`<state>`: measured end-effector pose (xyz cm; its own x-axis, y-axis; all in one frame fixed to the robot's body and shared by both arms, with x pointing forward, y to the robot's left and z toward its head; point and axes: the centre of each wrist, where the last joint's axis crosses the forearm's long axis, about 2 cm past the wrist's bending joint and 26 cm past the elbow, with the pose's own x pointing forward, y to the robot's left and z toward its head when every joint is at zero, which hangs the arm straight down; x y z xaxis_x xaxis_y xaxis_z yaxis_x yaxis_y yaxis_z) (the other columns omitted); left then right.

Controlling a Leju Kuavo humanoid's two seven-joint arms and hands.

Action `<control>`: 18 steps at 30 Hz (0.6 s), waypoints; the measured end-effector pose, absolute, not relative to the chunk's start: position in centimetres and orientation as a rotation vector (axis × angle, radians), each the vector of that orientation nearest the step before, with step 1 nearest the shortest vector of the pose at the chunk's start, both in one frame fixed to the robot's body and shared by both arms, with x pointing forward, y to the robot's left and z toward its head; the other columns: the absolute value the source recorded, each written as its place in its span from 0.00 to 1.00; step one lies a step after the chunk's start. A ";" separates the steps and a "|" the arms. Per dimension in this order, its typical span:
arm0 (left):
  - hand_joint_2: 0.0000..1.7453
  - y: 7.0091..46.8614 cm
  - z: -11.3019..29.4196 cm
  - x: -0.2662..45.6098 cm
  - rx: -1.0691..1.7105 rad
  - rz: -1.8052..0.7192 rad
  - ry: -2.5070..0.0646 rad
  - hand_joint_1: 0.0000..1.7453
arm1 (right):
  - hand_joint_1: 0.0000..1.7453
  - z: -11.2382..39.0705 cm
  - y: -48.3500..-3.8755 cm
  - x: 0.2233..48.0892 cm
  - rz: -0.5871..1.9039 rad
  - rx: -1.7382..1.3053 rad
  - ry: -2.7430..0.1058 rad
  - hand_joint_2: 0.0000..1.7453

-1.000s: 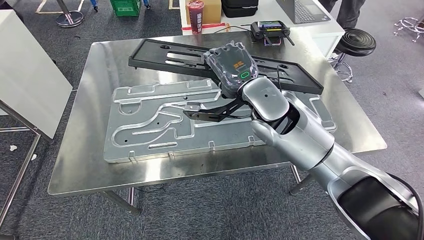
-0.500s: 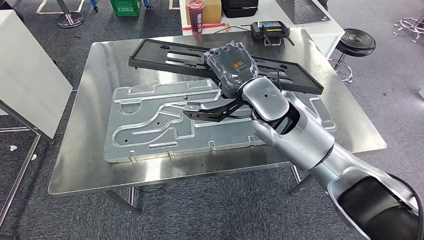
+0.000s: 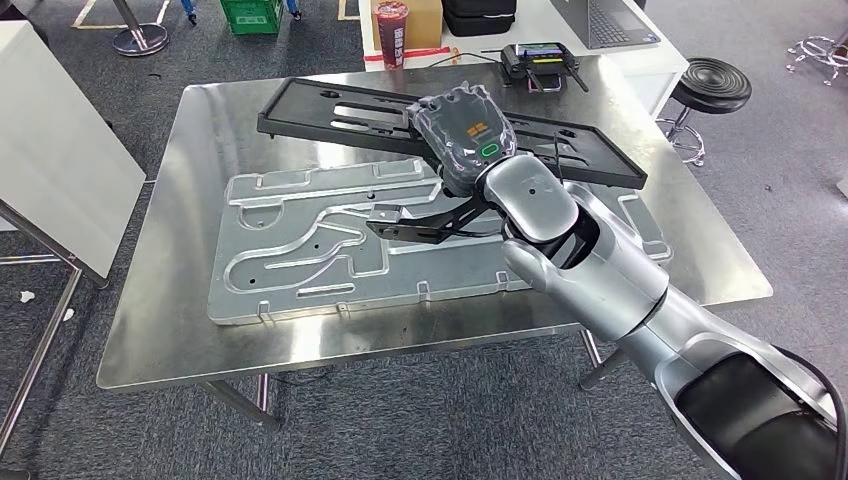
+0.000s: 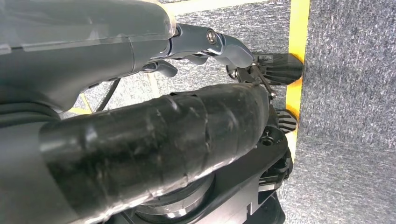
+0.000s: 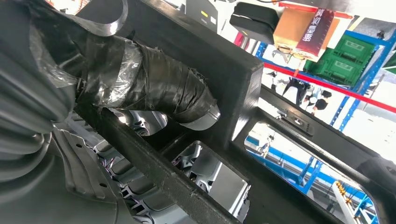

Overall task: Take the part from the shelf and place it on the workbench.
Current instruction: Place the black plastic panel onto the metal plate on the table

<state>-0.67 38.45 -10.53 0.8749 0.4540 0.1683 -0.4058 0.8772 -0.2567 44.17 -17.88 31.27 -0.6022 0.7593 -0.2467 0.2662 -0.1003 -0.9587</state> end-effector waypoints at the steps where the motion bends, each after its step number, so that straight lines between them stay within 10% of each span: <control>1: 0.00 38.5 -10.5 -0.7 -0.217 0.453 -0.228 0.00 | 0.97 31.3 -17.9 44.2 1.749 -1.120 -1.794 1.00; 12: 0.00 38.5 -10.5 -0.6 -0.221 0.449 -0.225 0.00 | 0.97 30.7 -17.4 44.3 1.894 -1.064 -1.705 1.00; 18: 0.00 38.6 -10.5 0.6 -0.227 0.449 -0.221 0.00 | 0.97 22.1 -13.3 43.5 2.154 -0.841 -1.364 1.00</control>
<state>0.61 38.61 -10.46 0.8781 0.4509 0.1601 -0.4021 0.8767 -0.2642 43.55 -13.34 22.14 -0.7112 0.6559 -0.2530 -0.0520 -0.4079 -0.9115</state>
